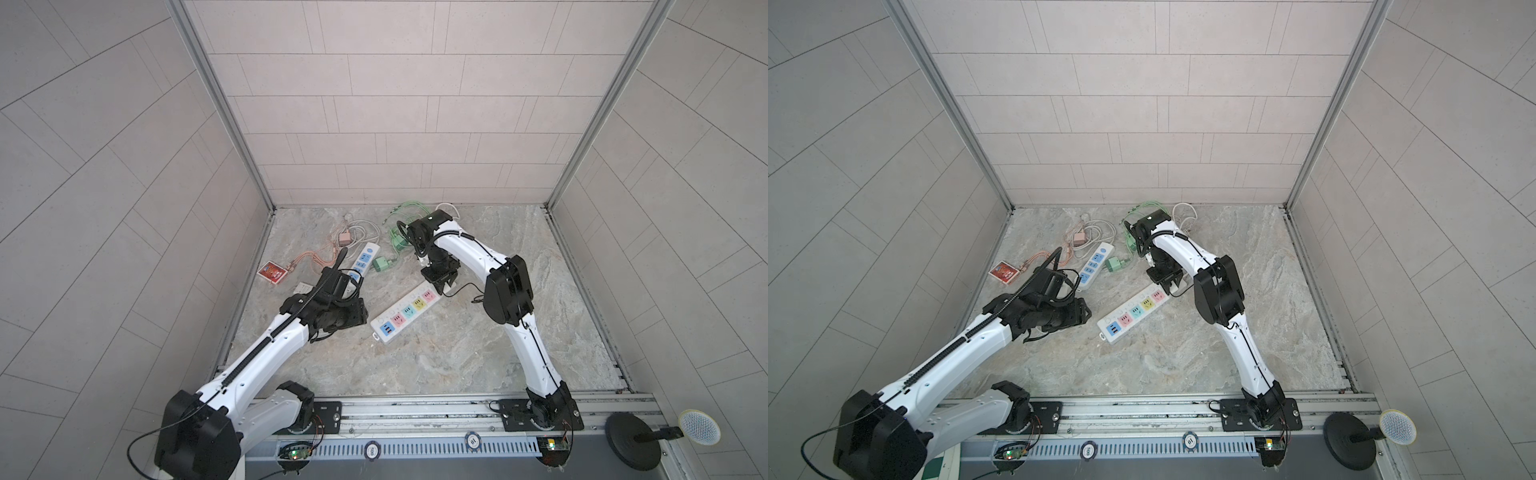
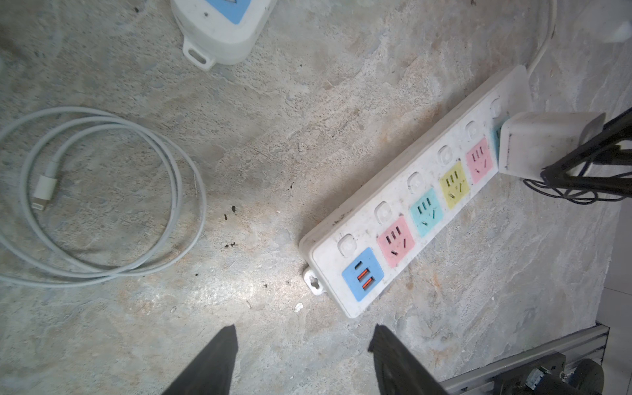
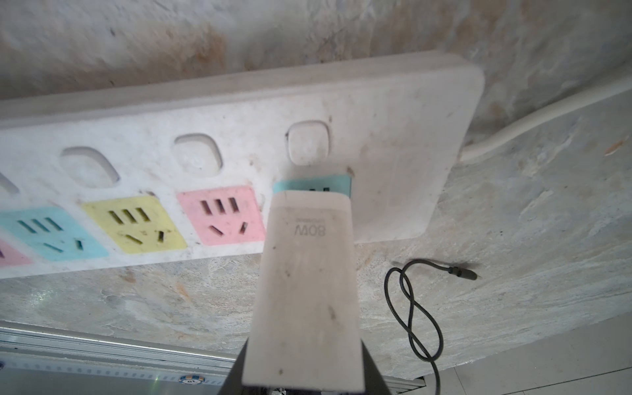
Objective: Insert plugs into power strip
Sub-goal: Insert the plug into the socket.
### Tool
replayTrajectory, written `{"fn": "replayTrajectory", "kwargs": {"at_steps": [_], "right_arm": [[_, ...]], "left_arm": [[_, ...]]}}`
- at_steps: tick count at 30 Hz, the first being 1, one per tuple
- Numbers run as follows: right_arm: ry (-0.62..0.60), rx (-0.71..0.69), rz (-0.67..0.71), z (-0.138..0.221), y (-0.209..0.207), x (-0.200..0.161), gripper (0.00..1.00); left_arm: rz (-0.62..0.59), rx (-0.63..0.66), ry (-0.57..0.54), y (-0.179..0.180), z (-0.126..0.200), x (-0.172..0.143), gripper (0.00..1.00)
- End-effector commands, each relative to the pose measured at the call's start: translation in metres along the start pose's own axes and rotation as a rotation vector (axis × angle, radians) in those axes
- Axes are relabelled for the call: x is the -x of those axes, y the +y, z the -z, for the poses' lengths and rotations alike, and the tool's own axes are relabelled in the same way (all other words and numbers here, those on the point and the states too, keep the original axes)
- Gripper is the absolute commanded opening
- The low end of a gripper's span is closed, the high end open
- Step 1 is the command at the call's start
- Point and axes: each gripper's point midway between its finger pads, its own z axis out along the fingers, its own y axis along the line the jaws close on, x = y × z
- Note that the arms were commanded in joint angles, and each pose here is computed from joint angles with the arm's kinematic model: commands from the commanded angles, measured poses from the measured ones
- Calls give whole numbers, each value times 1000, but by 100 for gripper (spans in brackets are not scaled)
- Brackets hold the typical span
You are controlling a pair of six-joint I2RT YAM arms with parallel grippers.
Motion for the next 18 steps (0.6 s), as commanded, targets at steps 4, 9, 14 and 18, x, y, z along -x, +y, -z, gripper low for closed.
{"fn": "replayTrajectory", "kwargs": {"at_steps": [4, 9, 14, 18], "right_arm": [[-46, 44, -7, -4, 10, 18, 29], [-81, 48, -9, 6, 9, 19, 34], [-98, 43, -15, 13, 7, 19, 38], [-94, 29, -20, 13, 4, 17, 39]], "left_arm": [[1, 13, 18, 6, -3, -6, 70], [-2, 13, 19, 5, -4, -5, 70], [-3, 12, 24, 5, -5, -6, 70], [-2, 7, 23, 4, -4, -6, 70]]}}
